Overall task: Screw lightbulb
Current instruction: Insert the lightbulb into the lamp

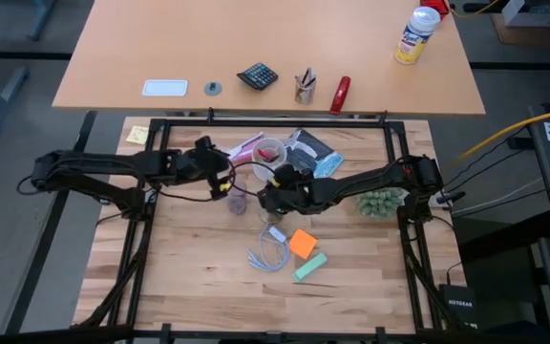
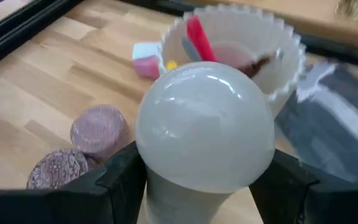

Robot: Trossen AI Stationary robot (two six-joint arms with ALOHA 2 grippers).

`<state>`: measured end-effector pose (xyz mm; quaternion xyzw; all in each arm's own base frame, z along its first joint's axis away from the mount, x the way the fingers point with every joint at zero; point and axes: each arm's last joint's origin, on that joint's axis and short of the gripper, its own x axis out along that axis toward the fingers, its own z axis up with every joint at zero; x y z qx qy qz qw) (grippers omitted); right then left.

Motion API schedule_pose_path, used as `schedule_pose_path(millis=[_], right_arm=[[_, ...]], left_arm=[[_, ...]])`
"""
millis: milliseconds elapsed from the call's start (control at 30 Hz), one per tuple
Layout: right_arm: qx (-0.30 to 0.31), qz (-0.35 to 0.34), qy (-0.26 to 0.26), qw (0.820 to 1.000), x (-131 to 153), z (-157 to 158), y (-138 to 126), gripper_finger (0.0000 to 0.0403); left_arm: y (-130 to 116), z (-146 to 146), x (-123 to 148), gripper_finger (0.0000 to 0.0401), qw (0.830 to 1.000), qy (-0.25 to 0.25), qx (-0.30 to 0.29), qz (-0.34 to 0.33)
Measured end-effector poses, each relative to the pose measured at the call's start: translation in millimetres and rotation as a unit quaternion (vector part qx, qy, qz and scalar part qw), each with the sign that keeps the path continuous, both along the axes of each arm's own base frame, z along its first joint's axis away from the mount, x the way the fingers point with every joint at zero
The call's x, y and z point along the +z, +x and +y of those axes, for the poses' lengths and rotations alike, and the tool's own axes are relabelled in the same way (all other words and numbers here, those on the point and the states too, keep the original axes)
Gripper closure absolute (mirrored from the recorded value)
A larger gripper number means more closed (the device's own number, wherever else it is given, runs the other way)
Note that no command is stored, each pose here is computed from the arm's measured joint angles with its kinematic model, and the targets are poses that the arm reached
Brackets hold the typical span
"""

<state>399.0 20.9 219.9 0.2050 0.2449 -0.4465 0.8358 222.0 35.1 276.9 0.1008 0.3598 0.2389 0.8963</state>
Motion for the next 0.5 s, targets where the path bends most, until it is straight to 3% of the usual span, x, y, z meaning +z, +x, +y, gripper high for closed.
schedule_pose_path(millis=[300,500], right_arm=[[0.034,0.001,-0.119,0.992,38.0,41.7,4.9,0.0159],[0.037,-0.010,-0.188,0.981,56.4,76.0,-0.2,0.0159]], left_arm=[[-28.7,-1.9,-6.1,0.0127,0.991,0.029,-0.018,0.133],[-40.5,-2.9,-13.1,0.0127,0.984,-0.003,0.017,0.179]])
